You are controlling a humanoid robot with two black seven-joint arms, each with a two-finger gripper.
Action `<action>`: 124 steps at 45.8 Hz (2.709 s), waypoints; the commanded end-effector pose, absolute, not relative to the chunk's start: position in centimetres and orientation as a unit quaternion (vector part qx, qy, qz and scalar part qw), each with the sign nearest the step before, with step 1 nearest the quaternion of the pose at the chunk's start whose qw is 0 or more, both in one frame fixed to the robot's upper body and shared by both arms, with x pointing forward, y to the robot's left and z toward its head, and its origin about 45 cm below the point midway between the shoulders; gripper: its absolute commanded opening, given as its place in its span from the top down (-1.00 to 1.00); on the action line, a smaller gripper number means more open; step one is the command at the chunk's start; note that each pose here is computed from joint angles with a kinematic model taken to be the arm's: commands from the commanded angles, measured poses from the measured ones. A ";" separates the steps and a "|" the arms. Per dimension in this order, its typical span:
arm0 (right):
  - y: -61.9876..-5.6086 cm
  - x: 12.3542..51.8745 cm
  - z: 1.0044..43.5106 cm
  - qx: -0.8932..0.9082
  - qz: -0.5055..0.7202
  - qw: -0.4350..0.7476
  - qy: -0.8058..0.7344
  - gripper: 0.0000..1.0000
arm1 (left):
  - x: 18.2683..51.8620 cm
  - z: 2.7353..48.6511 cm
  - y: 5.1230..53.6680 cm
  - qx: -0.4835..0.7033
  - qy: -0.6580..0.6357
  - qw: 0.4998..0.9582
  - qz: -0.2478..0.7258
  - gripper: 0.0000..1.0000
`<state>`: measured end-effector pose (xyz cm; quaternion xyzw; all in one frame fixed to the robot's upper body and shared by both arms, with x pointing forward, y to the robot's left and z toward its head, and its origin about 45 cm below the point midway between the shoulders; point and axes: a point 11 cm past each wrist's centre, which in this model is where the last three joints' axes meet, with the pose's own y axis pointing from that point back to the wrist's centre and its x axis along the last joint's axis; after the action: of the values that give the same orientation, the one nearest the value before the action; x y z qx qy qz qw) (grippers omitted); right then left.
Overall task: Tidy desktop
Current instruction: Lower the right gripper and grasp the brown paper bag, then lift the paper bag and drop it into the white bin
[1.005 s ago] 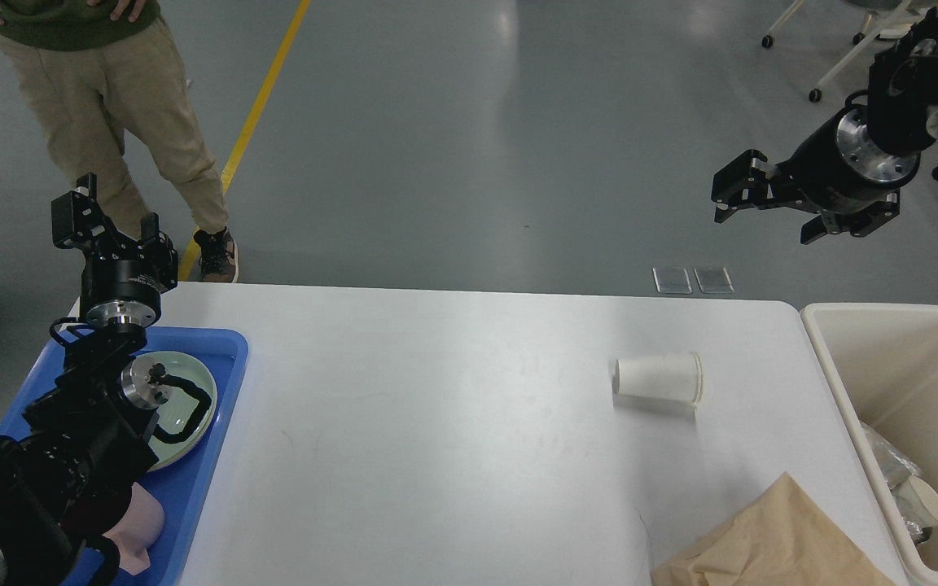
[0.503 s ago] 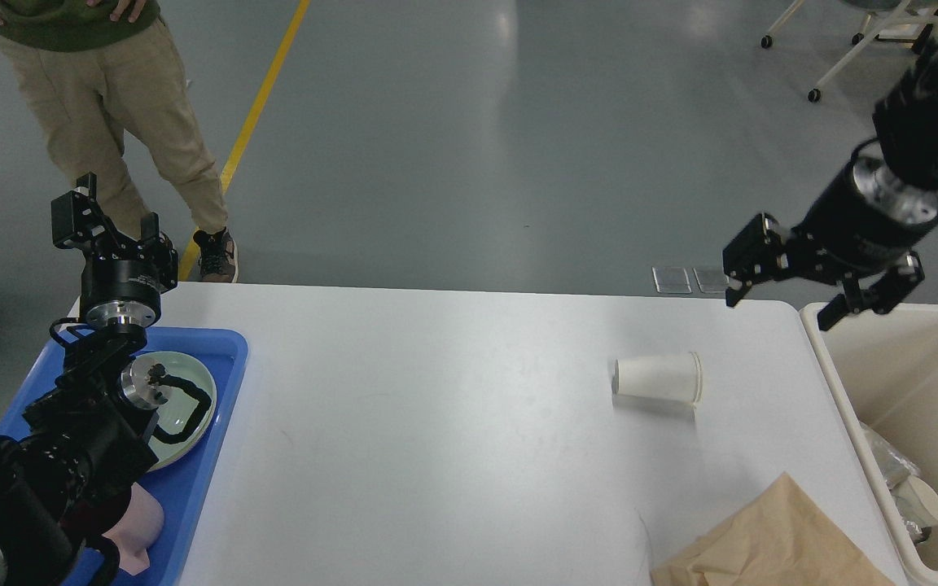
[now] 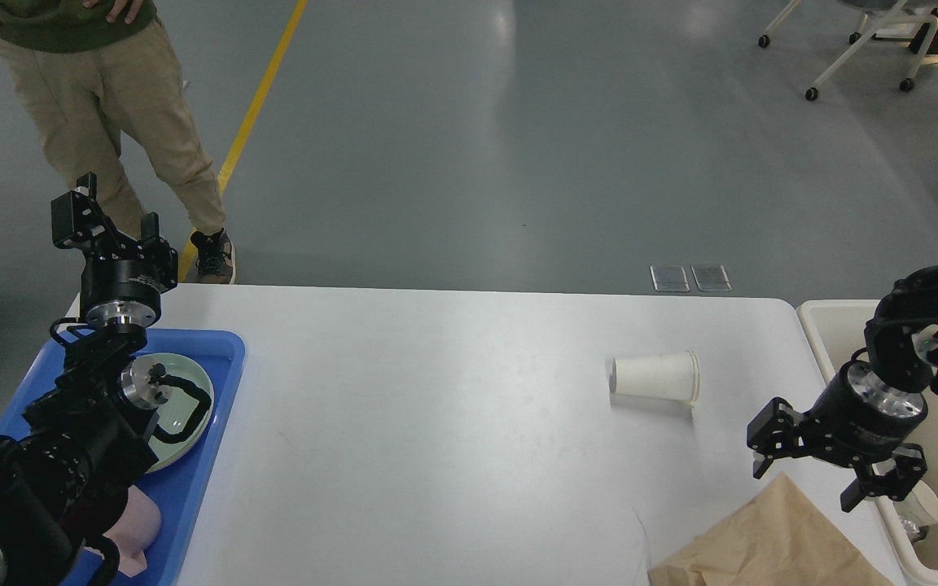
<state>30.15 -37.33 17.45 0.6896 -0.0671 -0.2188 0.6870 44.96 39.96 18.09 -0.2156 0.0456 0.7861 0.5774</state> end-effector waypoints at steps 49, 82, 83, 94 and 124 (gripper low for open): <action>-36.9 29.3 9.4 0.685 -0.182 0.693 -0.133 -0.39 | 45.0 18.1 39.9 -0.215 0.046 0.578 0.786 -0.93; -38.3 36.0 19.9 0.704 -0.115 0.665 -0.221 1.00 | 44.9 18.1 40.0 -0.215 0.046 0.577 0.786 -0.93; -38.3 36.2 20.7 0.707 -0.112 0.661 -0.227 1.00 | 45.0 18.1 40.0 -0.215 0.045 0.578 0.786 -0.92; -37.4 39.4 34.8 0.759 -0.048 0.590 -0.271 1.00 | 45.0 18.1 39.9 -0.215 0.046 0.578 0.786 -0.93; -48.2 42.5 36.0 0.663 -0.004 0.588 -0.463 1.00 | 44.9 18.1 40.0 -0.215 0.045 0.577 0.786 -0.92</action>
<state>43.02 -43.16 40.15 0.7178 -0.4126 0.0160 0.5606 44.96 39.94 18.07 -0.2150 0.0456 0.7859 0.5780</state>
